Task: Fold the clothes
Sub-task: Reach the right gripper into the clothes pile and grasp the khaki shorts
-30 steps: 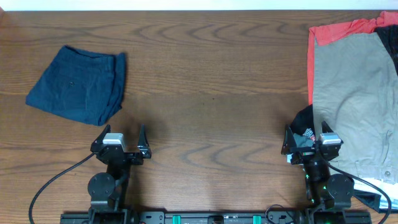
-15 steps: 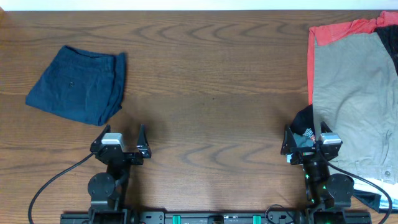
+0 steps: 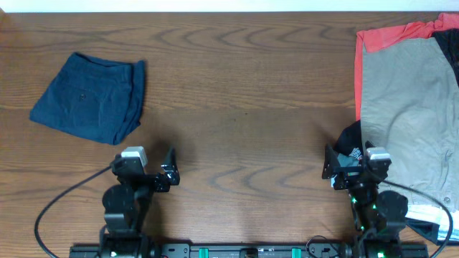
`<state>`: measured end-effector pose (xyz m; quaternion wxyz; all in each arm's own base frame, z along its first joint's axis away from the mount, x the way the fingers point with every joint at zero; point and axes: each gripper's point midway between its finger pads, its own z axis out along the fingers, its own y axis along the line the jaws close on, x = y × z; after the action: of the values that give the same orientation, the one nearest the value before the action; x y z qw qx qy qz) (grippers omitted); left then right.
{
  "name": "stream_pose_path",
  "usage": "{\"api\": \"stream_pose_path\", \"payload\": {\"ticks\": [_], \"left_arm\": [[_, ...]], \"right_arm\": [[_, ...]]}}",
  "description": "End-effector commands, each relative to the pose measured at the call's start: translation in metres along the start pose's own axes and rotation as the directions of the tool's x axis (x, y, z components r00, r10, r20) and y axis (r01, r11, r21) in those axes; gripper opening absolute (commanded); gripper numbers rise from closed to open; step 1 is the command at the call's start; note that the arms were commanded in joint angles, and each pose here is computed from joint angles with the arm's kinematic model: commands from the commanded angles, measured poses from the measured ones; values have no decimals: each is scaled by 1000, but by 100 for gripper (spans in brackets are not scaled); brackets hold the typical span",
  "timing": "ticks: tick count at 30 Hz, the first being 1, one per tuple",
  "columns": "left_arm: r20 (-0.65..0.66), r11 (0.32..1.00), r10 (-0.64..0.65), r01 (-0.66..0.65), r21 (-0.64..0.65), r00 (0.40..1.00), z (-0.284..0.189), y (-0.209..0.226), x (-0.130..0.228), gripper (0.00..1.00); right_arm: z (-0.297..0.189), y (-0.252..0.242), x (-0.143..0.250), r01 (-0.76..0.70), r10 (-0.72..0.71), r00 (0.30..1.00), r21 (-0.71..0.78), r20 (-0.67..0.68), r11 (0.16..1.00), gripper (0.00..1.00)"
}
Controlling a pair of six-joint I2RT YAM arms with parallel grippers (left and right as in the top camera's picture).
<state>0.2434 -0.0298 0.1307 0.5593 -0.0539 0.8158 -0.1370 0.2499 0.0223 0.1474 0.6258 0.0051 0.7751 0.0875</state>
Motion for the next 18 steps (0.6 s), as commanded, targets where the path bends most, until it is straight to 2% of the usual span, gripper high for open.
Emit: {"api": "stream_pose_path", "payload": {"ticks": [1,8,13,18], "left_arm": [[-15,999,-15,15,32,1000,-7,-14,-27,98],[-208,999,-50,47,-16,977,-14,-19,-35,98],[-337,997,-78,64,-53,938,-27,-23,-38,98],[-405,994,-97,71,-78,909,-32,-23,-35,98]], "right_arm": [[2,4,-16,-13,13,1000,-5,-29,1000,99],[20,-7,-8,-13,31,966,70,-258,997,99],[24,-37,21,51,79,851,231,-519,972,99],[38,-49,42,97,106,759,273,-642,957,99]]}}
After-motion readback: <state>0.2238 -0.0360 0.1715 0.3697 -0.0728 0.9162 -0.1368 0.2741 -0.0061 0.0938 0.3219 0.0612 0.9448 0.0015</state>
